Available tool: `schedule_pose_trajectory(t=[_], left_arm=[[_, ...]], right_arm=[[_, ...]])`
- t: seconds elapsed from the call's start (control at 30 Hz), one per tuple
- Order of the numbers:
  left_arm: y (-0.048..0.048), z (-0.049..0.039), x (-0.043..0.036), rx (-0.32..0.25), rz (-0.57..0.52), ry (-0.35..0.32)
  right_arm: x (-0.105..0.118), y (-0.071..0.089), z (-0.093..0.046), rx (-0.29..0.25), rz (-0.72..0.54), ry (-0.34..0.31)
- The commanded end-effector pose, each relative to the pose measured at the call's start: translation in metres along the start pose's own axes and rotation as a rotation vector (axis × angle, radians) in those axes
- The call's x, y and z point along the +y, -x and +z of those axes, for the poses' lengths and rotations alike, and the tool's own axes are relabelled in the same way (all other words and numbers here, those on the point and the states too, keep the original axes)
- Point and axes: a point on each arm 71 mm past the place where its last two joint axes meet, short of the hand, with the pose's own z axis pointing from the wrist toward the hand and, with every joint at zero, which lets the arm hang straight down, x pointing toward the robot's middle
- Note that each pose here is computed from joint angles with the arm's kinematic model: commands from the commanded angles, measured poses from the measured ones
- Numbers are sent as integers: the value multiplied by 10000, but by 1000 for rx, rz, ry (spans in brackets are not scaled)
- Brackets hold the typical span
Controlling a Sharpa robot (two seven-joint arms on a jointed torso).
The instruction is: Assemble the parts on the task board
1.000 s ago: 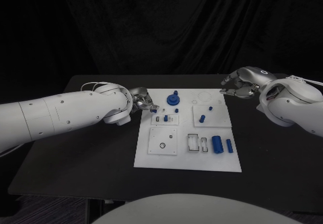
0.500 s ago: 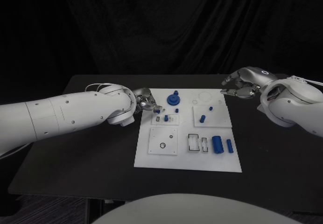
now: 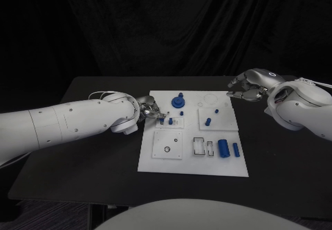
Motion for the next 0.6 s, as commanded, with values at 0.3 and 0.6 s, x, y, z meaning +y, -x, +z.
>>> schedule_pose_trajectory(t=[0.3, 0.6], left_arm=[[-14, -4, -10, -25, 53, -32], [-11, -6, 24, -26, 62, -22]], right_arm=[[-6, -10, -1, 1, -2, -11], [-11, -12, -2, 4, -2, -14]])
